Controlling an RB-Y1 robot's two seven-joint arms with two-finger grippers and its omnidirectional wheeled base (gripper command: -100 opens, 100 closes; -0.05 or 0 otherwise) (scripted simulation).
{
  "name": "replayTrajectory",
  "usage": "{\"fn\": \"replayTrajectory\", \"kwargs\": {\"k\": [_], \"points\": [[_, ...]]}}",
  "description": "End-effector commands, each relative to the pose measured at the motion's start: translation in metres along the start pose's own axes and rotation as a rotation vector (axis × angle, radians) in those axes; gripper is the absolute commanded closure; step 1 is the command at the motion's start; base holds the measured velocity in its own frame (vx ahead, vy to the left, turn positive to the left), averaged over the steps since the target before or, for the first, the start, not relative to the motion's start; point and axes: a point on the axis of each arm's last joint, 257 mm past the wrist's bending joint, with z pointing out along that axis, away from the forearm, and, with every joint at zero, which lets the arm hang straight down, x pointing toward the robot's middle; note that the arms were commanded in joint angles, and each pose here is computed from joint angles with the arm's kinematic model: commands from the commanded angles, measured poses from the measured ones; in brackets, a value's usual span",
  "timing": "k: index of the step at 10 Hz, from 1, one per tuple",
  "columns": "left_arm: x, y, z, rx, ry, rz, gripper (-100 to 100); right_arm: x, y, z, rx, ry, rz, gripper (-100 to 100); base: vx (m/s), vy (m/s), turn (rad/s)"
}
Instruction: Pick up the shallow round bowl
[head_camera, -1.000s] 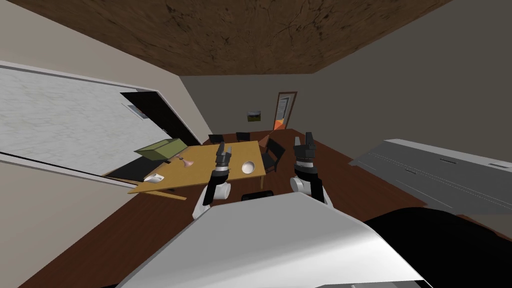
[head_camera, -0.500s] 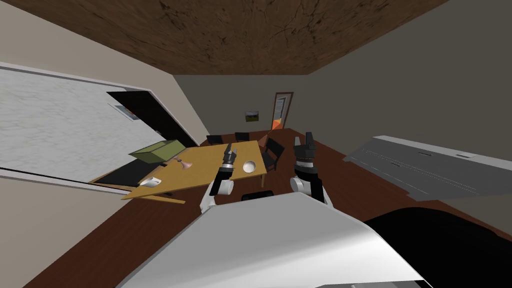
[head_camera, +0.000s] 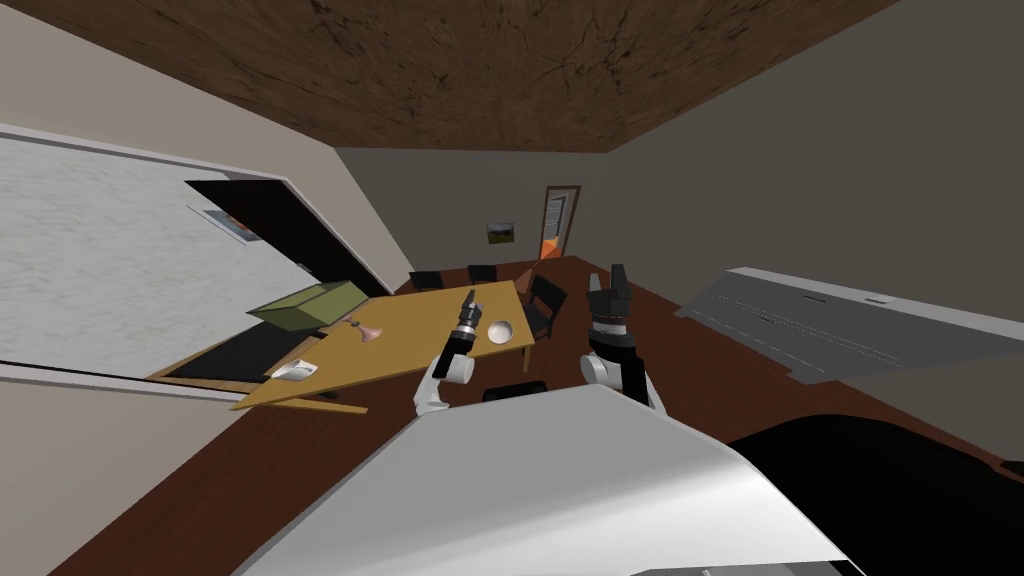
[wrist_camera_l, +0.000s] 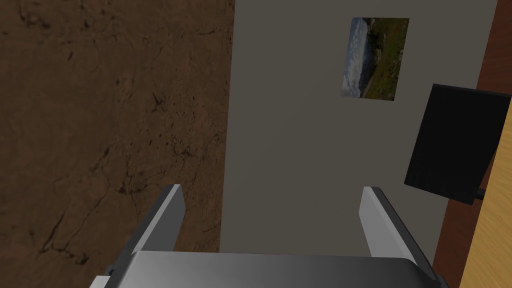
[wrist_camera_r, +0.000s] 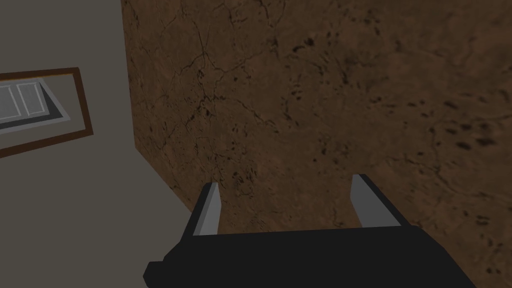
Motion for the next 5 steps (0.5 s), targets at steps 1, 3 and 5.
{"fn": "replayTrajectory", "kwargs": {"k": [1,3,5], "points": [[0.001,0.014,0.003,-0.05,0.005,-0.012,-100,0.0,0.0,0.0,0.0,0.0,0.0,0,-0.019,0.06,-0.062],[0.006,0.038,0.007,-0.12,0.017,-0.032,-100,0.0,0.0,0.0,0.0,0.0,0.0,0,-0.02,0.059,-0.075],[0.011,0.063,0.01,-0.191,0.026,-0.048,-100,0.0,0.0,0.0,0.0,0.0,0.0,0,-0.015,0.06,-0.08]]}}
